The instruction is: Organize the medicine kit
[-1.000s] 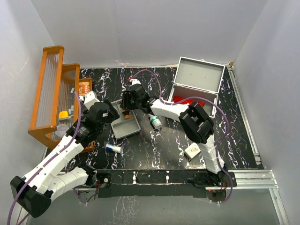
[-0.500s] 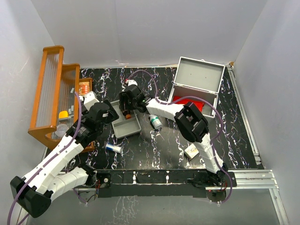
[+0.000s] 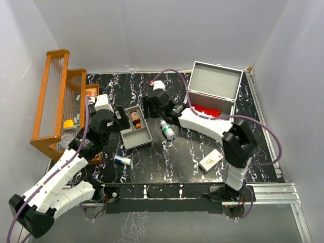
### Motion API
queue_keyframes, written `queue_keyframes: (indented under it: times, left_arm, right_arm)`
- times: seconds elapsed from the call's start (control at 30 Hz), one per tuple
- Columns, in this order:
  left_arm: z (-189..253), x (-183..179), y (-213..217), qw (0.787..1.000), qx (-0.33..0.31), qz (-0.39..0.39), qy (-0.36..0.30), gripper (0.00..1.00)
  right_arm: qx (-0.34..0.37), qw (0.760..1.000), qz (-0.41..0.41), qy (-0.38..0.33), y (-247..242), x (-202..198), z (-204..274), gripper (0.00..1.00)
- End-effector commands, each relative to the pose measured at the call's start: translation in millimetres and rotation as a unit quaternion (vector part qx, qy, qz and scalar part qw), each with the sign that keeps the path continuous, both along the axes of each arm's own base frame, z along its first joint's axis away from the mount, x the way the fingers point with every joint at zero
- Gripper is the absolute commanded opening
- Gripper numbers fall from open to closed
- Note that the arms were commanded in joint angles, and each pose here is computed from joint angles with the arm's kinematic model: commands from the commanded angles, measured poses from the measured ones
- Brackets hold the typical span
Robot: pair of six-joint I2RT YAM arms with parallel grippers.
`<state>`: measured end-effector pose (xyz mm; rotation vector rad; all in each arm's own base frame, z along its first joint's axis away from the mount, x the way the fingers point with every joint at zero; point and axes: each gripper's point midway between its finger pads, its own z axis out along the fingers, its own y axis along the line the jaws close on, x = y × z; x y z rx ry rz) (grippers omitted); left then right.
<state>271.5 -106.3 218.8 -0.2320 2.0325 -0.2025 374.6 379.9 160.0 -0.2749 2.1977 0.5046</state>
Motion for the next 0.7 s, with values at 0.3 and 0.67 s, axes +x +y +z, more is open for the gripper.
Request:
queue_keyframes:
  times: [0.3,0.67]
  left_arm:
    - [17.8,3.0,-42.0,0.992,-0.036,-0.117,-0.041,0.83]
    - [8.8,-6.7,-51.1,0.988,-0.060,-0.142,-0.026,0.84]
  right_arm:
    - [-0.122,0.991,-0.051,0.011,-110.5,-58.2,-34.7,0.59]
    - [-0.162,0.986,0.002,0.038,-103.9,-63.8,-75.5,0.52]
